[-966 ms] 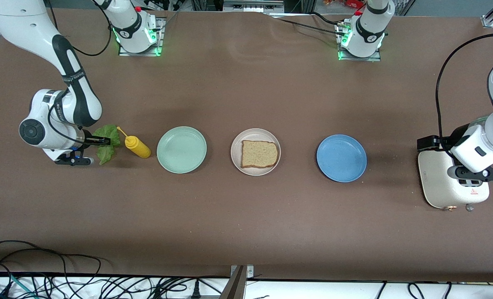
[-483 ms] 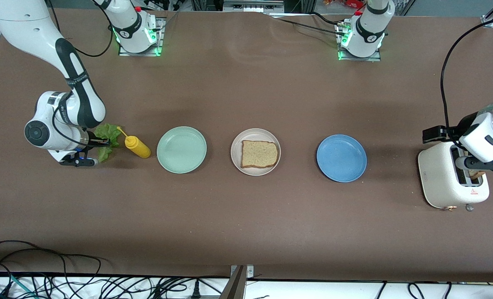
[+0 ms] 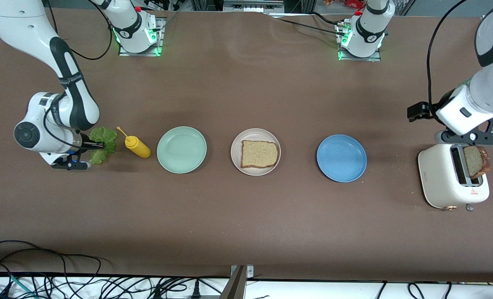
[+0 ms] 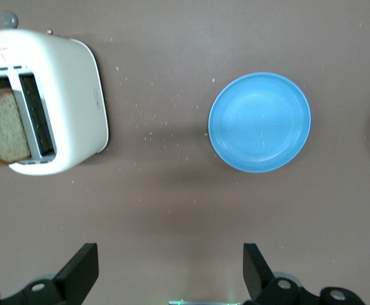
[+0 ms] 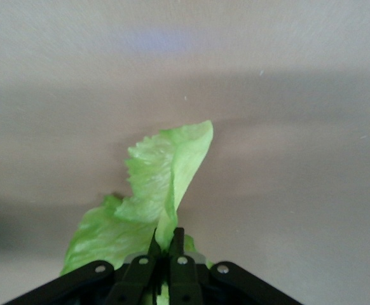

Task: Make sandwich on beige plate with both arms
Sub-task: 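Lift the lettuce leaf with the right gripper toward the beige plate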

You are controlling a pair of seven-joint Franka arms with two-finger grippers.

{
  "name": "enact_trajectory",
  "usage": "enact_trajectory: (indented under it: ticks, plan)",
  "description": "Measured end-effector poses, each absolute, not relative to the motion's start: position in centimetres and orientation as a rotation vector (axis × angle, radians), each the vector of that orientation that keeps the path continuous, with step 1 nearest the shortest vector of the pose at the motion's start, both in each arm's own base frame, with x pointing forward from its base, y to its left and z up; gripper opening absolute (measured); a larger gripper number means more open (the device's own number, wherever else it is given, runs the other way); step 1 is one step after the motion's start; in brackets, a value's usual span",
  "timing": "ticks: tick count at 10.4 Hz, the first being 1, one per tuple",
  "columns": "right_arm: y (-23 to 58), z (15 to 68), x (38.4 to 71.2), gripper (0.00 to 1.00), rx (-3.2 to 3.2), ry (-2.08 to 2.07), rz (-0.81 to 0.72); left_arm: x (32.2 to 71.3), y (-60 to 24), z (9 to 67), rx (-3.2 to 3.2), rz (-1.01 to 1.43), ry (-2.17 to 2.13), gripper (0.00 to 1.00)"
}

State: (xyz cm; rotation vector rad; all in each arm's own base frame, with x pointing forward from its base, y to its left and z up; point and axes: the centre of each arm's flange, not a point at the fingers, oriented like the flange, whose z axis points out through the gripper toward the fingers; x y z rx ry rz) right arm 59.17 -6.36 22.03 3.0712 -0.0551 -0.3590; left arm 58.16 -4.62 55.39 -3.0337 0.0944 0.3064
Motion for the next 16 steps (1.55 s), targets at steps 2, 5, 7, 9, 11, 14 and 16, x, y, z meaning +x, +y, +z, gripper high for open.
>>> enact_trajectory:
  ticks: [2, 5, 7, 9, 11, 14, 16]
  plan:
    - [-6.0, 26.9, 61.6, 0.05, 3.075, -0.037, -0.354, 56.9, -4.0, 55.3, -3.065, 0.280, 0.068, 1.00]
    - [-4.3, 34.6, 64.5, 0.05, 3.073, 0.001, -0.372, 56.4, -3.3, 56.0, -3.074, 0.214, 0.043, 1.00]
    - [-1.6, 39.2, 65.3, 0.05, 3.065, 0.047, -0.407, 56.1, -3.3, 56.7, -3.075, 0.203, 0.040, 1.00]
    - [2.7, 43.6, 65.2, 0.05, 3.044, 0.001, -0.434, 55.5, -3.7, 57.3, -3.075, 0.241, 0.046, 1.00]
    - [8.2, 45.6, 64.7, 0.05, 3.023, -0.094, -0.414, 55.0, -4.0, 58.4, -3.100, 0.276, 0.046, 1.00]
    - [18.7, 44.9, 62.8, 0.05, 3.007, -0.353, -0.407, 54.8, -3.9, 58.8, -3.105, 0.283, 0.041, 1.00]
    - [25.5, 42.7, 61.9, 0.05, 3.022, -0.560, -0.395, 54.9, -3.4, 58.7, -3.115, 0.290, 0.024, 1.00]
